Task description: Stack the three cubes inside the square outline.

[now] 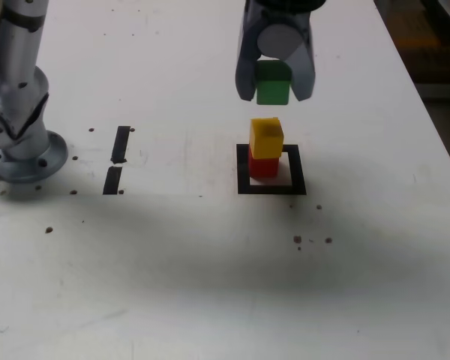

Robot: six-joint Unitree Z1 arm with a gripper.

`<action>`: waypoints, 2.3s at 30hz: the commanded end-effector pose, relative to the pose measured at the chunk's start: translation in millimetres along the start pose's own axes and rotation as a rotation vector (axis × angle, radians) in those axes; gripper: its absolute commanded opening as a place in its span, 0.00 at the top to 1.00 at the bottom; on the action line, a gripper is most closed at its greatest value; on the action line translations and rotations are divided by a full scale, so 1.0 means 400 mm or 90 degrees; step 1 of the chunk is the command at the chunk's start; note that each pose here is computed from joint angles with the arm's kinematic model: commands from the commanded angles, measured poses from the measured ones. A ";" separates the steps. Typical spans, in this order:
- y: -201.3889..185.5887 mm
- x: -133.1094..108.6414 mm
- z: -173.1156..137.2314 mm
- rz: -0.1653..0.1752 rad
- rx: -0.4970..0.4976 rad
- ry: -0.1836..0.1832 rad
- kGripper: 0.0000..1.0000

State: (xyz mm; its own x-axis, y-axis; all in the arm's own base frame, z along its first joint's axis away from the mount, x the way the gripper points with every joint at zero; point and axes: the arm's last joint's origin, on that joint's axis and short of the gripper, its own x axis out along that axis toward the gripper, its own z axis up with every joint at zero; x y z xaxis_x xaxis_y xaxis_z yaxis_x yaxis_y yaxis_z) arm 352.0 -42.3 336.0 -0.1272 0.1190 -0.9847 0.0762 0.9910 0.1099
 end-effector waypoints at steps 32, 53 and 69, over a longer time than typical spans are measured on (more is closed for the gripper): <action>0.019 0.119 0.048 -0.056 -0.033 0.064 0.79; 0.030 0.059 -0.003 -0.069 -0.043 0.036 0.00; 0.060 0.027 -0.370 -0.031 -0.035 0.037 0.00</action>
State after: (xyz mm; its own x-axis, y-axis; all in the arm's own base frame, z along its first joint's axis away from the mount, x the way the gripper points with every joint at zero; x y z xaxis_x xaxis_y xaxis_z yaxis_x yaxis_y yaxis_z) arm 219.9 -9.0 353.7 -0.1637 0.0692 -0.9841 0.0100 0.9976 0.0685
